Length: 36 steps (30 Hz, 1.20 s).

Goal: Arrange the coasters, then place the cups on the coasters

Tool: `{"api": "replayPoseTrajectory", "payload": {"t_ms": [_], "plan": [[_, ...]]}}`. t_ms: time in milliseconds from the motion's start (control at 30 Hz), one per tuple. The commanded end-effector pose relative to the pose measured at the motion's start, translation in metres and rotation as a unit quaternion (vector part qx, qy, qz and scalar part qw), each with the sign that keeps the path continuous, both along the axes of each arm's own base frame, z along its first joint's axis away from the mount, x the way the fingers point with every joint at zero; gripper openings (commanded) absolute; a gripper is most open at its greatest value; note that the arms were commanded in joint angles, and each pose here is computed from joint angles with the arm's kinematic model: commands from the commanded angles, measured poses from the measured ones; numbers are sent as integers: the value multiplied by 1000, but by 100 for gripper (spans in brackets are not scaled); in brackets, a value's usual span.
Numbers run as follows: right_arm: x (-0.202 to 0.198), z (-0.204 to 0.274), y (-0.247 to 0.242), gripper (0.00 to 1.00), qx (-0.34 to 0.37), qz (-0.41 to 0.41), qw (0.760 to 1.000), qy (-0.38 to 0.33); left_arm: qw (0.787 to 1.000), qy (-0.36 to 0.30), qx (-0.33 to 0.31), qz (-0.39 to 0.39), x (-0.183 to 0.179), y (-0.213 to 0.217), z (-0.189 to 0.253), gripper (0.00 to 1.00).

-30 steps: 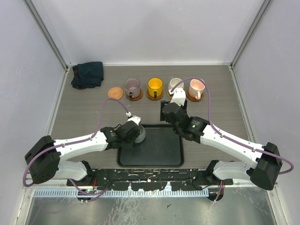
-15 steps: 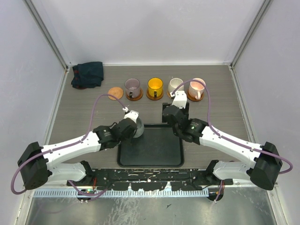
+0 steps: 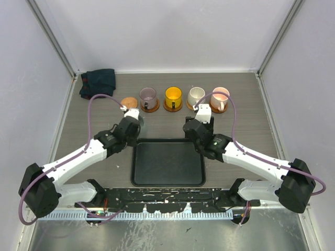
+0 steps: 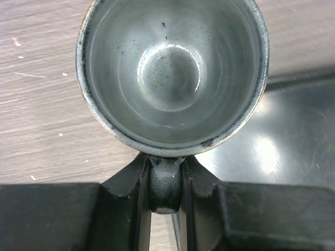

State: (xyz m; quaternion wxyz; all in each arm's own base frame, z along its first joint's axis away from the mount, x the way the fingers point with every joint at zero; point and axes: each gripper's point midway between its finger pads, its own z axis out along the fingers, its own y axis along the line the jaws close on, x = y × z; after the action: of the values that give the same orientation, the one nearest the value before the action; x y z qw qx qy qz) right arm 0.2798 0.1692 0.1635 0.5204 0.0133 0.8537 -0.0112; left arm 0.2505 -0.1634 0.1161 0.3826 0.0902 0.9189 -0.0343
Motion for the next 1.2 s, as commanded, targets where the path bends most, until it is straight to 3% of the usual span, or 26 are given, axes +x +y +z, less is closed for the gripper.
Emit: {"api": "replayPoseTrajectory", "payload": {"t_ms": [0, 700, 1167], "plan": [[9, 18, -8, 68, 30, -24, 998, -41, 992, -100, -59, 43, 59, 5, 60, 0], [57, 39, -81, 68, 20, -95, 992, -85, 978, -135, -97, 127, 213, 79, 47, 0], [83, 51, -115, 67, 42, -130, 985, -103, 987, -99, -77, 99, 250, 71, 34, 0]]}}
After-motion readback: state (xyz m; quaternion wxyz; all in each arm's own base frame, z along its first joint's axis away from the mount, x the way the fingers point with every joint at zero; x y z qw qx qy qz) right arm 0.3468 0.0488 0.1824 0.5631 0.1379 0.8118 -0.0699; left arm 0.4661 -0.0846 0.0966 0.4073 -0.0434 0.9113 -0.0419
